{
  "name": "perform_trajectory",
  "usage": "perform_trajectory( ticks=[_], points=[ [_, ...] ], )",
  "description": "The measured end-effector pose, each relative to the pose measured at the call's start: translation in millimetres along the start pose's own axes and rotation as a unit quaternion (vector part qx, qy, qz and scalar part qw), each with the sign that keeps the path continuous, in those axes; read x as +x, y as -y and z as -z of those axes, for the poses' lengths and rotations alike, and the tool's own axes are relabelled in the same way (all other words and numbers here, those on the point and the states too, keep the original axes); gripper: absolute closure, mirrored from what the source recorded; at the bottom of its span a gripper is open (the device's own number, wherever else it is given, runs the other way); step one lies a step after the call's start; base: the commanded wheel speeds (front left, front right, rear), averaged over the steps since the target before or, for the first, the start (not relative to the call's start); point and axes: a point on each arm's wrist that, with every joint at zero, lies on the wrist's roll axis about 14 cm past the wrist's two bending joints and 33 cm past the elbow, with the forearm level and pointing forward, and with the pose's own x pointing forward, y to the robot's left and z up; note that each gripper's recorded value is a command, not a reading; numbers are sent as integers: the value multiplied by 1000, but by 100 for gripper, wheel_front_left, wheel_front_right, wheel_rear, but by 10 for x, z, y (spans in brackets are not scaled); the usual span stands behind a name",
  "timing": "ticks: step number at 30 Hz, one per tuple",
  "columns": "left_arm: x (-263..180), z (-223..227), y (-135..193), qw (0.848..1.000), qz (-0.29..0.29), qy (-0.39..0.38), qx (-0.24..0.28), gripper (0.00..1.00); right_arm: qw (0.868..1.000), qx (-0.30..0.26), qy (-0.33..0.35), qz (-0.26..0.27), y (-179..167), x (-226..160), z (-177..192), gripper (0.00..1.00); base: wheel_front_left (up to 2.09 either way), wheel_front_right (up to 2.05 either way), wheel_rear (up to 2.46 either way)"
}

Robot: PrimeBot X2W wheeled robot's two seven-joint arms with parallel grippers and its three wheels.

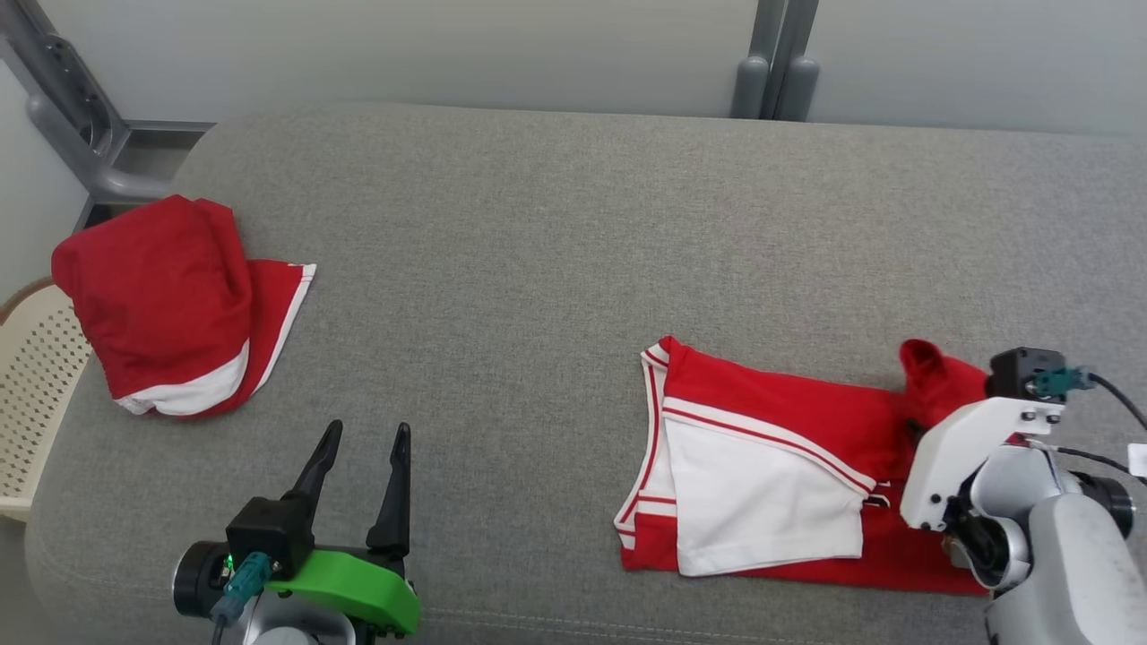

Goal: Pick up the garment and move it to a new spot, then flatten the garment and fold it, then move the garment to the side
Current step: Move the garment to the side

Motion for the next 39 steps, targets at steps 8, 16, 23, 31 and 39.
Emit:
perform_trajectory(
  ticks=[8,16,23,31,39],
  points=[
    [-5,-15,-18,1000,-3,2,1,0,991,-50,-17,-120,-867,79,92,100,0,0,0],
    [-26,-20,-43,1000,-7,2,2,0,979,-85,-27,-185,-1360,104,139,100,0,0,0],
    [-51,-32,-77,1000,-13,4,2,0,973,-96,-34,-205,-1529,144,189,100,0,0,0],
    [-55,-32,-90,1000,-15,4,2,0,971,-62,-12,-232,-1666,146,102,0,0,0,0],
    [-31,-26,-78,1000,-13,3,2,0,965,-3,69,-252,-1723,82,-329,0,0,0,0]
  ],
)
